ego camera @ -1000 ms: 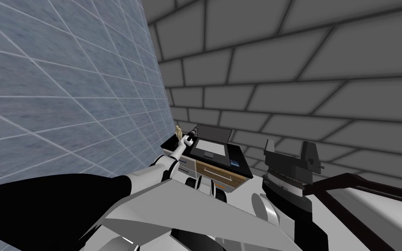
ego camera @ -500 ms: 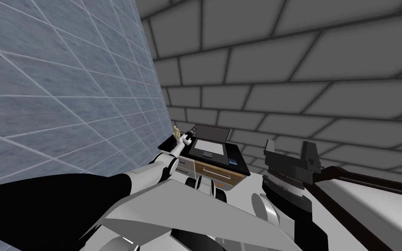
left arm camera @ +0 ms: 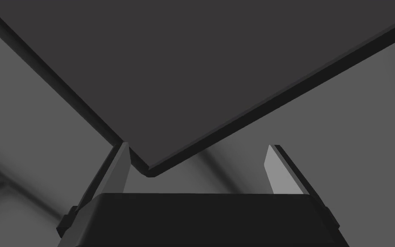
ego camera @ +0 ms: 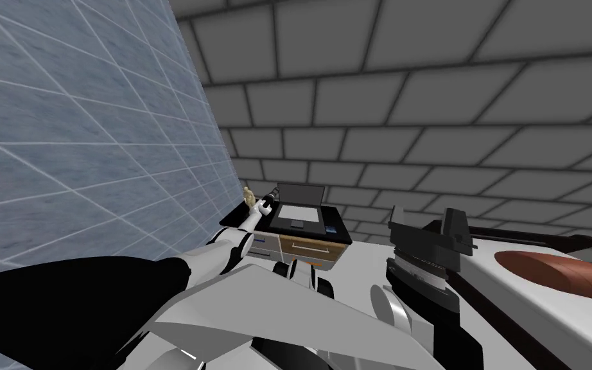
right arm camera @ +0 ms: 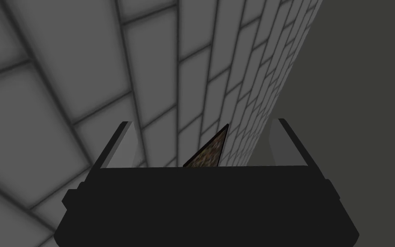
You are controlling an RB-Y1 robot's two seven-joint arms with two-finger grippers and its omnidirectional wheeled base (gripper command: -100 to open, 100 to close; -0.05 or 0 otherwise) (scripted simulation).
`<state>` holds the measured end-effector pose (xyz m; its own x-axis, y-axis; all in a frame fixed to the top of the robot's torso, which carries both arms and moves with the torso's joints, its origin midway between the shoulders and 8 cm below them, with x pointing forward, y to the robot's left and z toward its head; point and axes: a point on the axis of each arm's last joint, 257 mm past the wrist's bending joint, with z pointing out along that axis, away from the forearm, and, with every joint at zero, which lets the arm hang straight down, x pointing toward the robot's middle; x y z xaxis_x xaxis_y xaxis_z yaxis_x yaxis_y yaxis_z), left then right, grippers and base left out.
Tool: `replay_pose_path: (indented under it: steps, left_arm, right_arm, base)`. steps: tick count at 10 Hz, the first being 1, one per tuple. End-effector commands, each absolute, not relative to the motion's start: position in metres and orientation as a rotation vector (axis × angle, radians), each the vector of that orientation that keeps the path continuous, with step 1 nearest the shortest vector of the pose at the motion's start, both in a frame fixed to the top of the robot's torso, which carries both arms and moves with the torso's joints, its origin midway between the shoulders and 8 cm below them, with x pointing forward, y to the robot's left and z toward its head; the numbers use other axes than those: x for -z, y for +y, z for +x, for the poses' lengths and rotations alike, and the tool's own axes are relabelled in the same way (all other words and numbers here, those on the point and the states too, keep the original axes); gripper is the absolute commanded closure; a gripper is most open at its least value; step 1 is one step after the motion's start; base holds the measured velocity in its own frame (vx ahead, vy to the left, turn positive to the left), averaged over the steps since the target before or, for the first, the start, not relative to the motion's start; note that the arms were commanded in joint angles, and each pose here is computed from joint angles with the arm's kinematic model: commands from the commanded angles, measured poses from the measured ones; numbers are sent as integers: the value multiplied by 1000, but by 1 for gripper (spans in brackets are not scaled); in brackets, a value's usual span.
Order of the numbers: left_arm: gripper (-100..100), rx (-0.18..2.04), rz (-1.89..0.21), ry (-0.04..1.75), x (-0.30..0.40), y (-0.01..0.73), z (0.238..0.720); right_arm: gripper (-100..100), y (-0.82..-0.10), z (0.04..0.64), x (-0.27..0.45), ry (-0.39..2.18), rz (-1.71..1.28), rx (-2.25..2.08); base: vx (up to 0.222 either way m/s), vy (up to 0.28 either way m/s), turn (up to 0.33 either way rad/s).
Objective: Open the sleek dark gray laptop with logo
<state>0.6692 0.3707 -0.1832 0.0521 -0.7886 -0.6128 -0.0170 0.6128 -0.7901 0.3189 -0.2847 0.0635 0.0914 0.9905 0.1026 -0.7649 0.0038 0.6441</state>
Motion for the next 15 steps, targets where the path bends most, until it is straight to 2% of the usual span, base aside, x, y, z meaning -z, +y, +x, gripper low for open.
replay_pose_path:
  steps: [1,2,4,5,7,9,10,11,13,14,15]
  left_arm:
    - [-100,645,-768,1397,186,401,669]
    - [-100,602,-815,1375,192,449,653]
    - [-100,595,-811,1373,190,453,653]
    - [-100,556,-857,1348,194,498,635]
    - [-100,554,-826,1325,175,501,637]
    - [-100,545,-852,1345,190,505,634]
    - [-100,507,-890,1314,190,548,613]
    - [-100,505,-864,1296,174,551,615]
    - [-100,497,-888,1313,188,554,612]
    - [-100,461,-927,1281,188,595,589]
    - [-100,457,-897,1263,169,598,591]
  right_arm:
    - [0,-285,319,-64,441,644,-1447]
    - [0,-285,319,-63,441,644,-1447]
    - [0,-285,319,-64,441,644,-1447]
    - [0,-285,319,-63,441,644,-1447]
    - [0,-285,319,-64,441,644,-1447]
    - [0,-285,319,-63,441,644,-1447]
    - [0,-285,319,-63,441,644,-1447]
    - [0,-285,319,-64,441,644,-1447]
    - [0,-285,319,-63,441,644,-1447]
    - [0,-285,319,-63,441,644,-1447]
    - [0,-285,319,-64,441,644,-1447]
  base:
    - [-16,-15,11]
    - [-30,-41,-346]
    - [-32,-27,-132]
    - [-34,-50,-331]
    - [-21,-30,-141]
    - [3,3,22]
    - [-25,-35,-325]
    - [-37,-42,-283]
    - [-9,-15,-5]
    - [-16,-36,-342]
    - [-31,-40,-285]
